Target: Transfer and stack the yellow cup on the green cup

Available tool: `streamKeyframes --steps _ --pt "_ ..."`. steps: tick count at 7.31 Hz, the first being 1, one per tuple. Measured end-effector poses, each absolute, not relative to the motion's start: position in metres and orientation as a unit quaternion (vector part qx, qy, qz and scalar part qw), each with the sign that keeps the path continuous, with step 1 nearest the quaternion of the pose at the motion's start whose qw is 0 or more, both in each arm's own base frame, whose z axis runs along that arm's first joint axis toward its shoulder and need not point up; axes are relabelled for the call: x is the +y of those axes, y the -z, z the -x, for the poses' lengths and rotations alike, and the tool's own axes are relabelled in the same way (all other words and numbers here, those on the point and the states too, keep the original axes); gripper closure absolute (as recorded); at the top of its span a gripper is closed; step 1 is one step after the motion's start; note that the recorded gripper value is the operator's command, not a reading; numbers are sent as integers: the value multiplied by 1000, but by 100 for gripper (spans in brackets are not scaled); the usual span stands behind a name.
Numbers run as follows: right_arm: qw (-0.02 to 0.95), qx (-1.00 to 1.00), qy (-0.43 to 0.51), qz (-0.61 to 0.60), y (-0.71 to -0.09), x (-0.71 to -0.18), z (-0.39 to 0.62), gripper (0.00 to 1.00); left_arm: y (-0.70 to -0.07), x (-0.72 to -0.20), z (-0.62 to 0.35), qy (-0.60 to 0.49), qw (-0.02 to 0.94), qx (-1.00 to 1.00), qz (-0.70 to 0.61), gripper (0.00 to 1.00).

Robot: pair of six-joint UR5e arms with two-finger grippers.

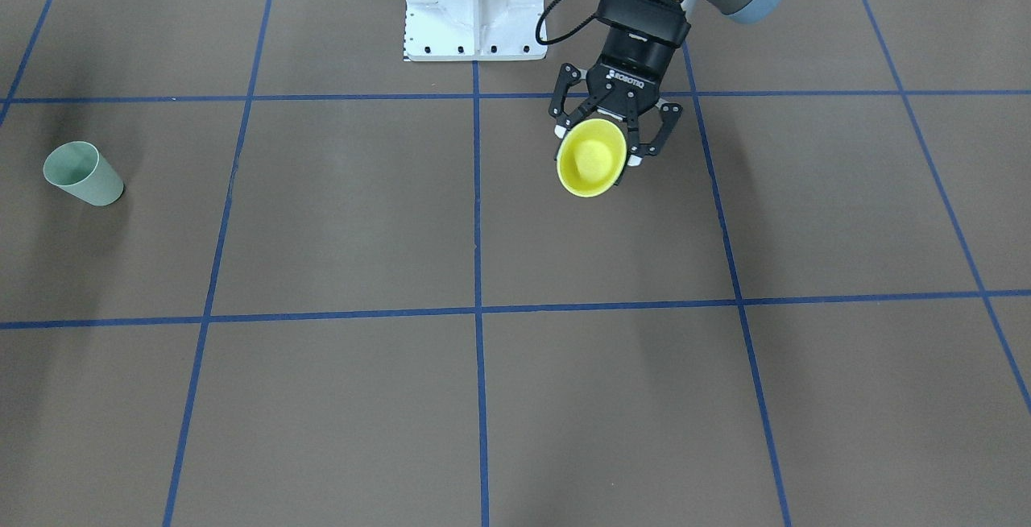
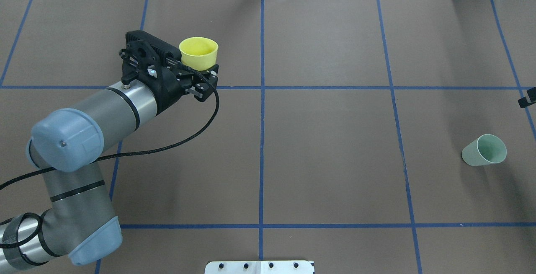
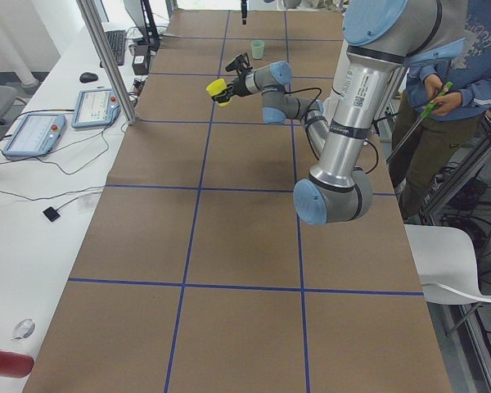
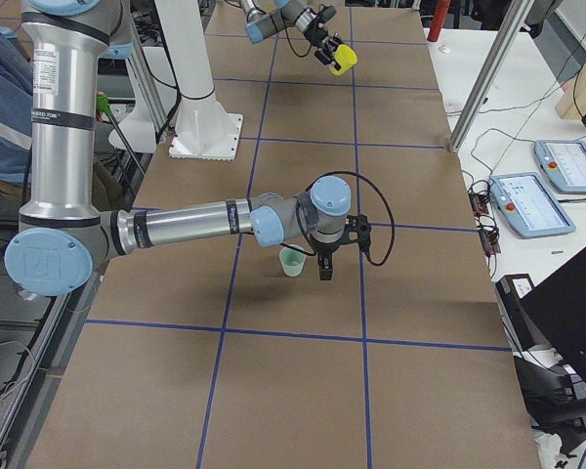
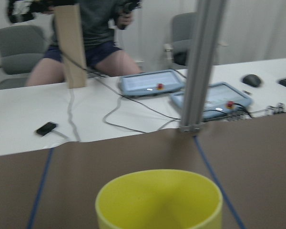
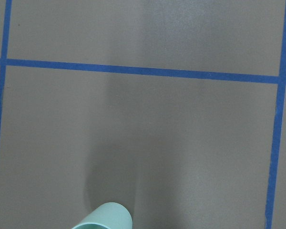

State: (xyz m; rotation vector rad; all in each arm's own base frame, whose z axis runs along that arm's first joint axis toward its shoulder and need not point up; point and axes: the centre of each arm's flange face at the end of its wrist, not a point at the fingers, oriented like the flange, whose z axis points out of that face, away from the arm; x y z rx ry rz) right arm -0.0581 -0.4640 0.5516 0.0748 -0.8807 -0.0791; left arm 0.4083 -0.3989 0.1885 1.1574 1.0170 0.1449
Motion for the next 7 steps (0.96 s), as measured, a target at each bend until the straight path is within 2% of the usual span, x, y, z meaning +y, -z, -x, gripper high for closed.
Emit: streamKeyframes --steps 3,7 --pt "883 -454 73 -96 -507 -471 65 0 -167 -378 -429 -230 620 507 -553 100" --pt "832 -545 81 -64 -384 -493 150 1 -144 -372 -442 -265 549 550 -571 100"
